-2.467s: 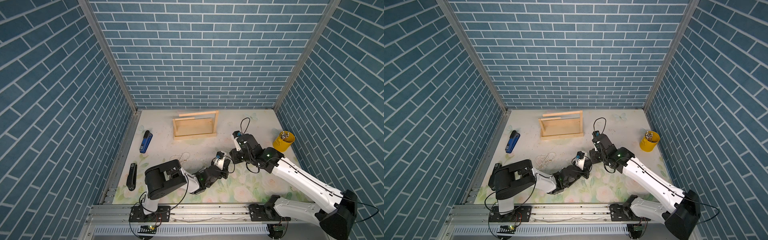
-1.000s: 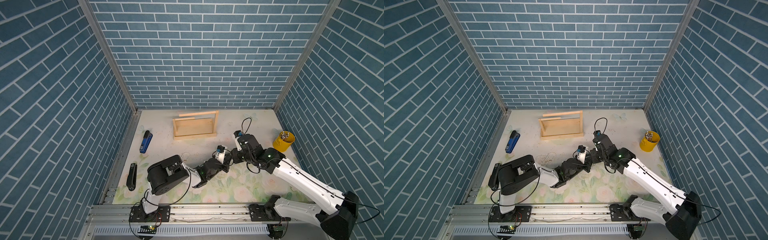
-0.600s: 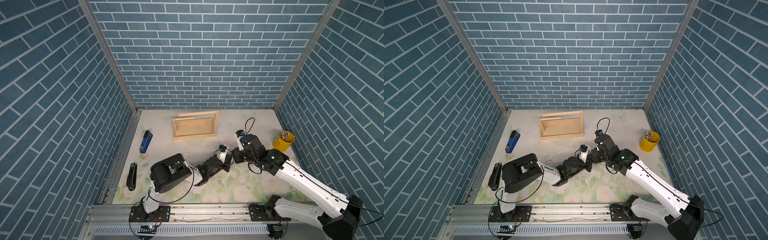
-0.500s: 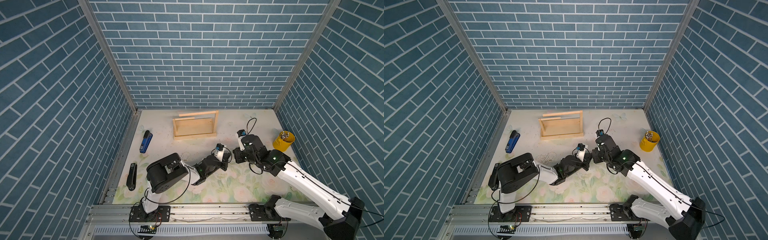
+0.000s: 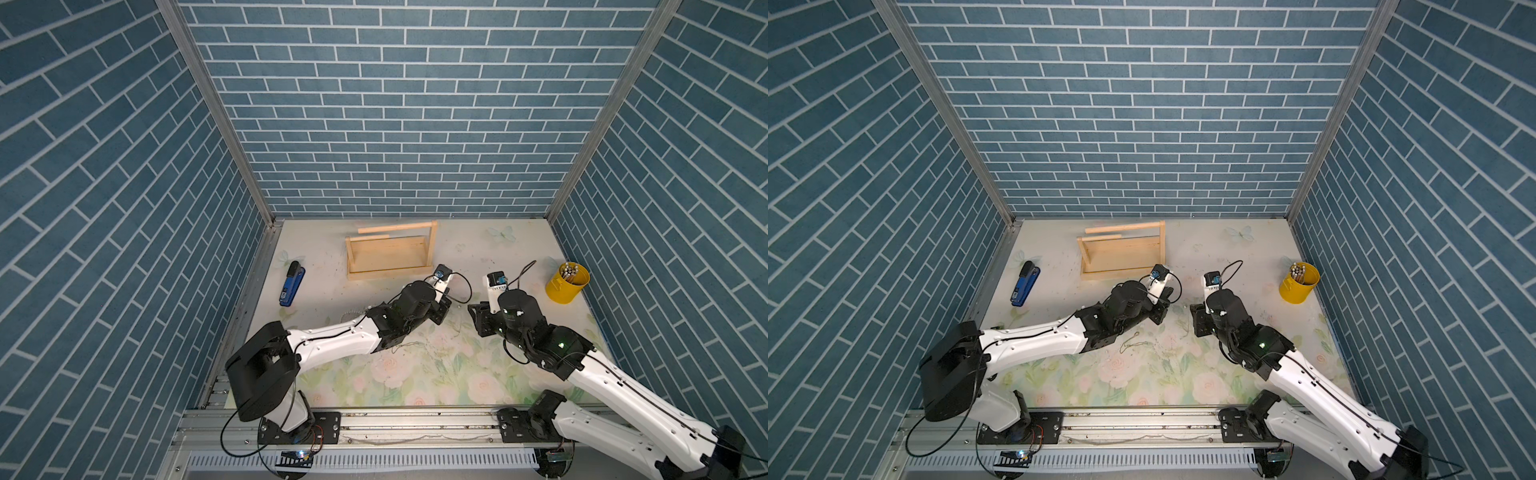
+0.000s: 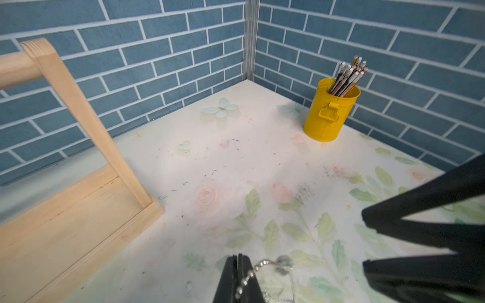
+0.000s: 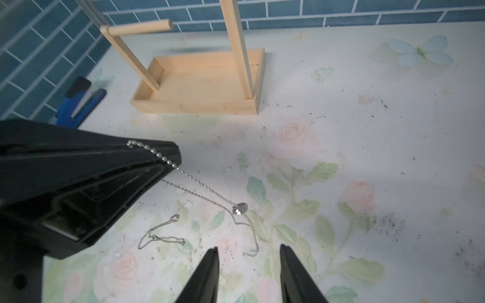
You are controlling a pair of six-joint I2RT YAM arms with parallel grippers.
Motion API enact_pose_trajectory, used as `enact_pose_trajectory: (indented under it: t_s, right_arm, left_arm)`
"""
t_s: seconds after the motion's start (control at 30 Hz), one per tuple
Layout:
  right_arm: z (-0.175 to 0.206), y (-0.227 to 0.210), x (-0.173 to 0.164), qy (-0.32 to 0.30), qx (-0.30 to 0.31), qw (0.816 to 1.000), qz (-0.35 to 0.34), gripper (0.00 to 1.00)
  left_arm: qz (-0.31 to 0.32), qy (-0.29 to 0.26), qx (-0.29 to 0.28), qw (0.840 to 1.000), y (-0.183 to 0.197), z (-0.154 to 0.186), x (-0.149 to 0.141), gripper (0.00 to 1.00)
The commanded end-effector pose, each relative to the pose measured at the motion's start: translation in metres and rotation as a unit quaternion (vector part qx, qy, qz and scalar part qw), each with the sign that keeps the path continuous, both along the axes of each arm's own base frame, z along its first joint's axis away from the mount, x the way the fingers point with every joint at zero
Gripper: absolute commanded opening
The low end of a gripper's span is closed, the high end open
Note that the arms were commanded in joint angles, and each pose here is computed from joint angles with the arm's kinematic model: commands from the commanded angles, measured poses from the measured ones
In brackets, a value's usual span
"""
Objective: Hang the necklace on the jewelry display stand
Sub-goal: Pick up the necklace from the center of the board, then adjust the necklace.
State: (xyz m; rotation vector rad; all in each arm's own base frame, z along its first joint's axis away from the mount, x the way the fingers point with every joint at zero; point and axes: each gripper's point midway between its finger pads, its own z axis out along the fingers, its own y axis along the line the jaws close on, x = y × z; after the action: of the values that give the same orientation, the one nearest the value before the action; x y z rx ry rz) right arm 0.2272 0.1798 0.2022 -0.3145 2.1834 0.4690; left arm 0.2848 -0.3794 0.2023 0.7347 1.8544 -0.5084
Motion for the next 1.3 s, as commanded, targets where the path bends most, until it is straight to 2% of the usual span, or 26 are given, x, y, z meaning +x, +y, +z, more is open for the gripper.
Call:
enact_pose_trajectory:
  t_s: [0.0, 0.07, 0.2, 0.3, 0.43, 0.57, 0.97, 1.2, 1.27]
  right_arm:
    - [0.028, 0.012, 0.000, -0.050, 0.052, 0.997, 0.027, 0.52]
    - [0.027, 0.012, -0.003, -0.052, 0.050, 0.997, 0.039, 0.57]
    - [0.016, 0.012, -0.005, -0.052, 0.049, 0.997, 0.042, 0.58]
    - [0.005, 0.020, -0.009, -0.060, 0.090, 0.993, 0.057, 0.58]
    - [0.000, 0.037, -0.018, -0.084, 0.167, 0.977, 0.098, 0.59]
    - [0.001, 0.046, -0.023, -0.104, 0.192, 0.968, 0.128, 0.60]
    - [0.032, 0.044, -0.024, -0.149, 0.175, 0.962, 0.145, 0.61]
    - [0.045, 0.062, -0.015, -0.157, 0.151, 0.961, 0.172, 0.61]
    - [0.048, 0.067, -0.009, -0.156, 0.144, 0.962, 0.173, 0.58]
  left_arm:
    - [0.002, 0.001, 0.073, 0.997, 0.019, -0.007, -0.006, 0.00]
    - [-0.004, 0.005, 0.075, 0.997, 0.019, 0.002, -0.008, 0.00]
    - [-0.006, 0.028, 0.077, 0.997, 0.018, 0.011, -0.012, 0.00]
    - [-0.007, 0.048, 0.071, 0.996, 0.016, 0.019, -0.014, 0.00]
    - [-0.020, 0.057, 0.050, 0.997, 0.013, 0.035, -0.020, 0.00]
    - [-0.035, 0.055, 0.031, 0.997, 0.011, 0.050, -0.027, 0.00]
    - [-0.084, 0.058, 0.023, 0.995, 0.011, 0.069, -0.045, 0.00]
    - [-0.104, 0.064, 0.012, 0.992, 0.012, 0.076, -0.055, 0.00]
    - [-0.109, 0.067, 0.006, 0.992, 0.011, 0.078, -0.057, 0.00]
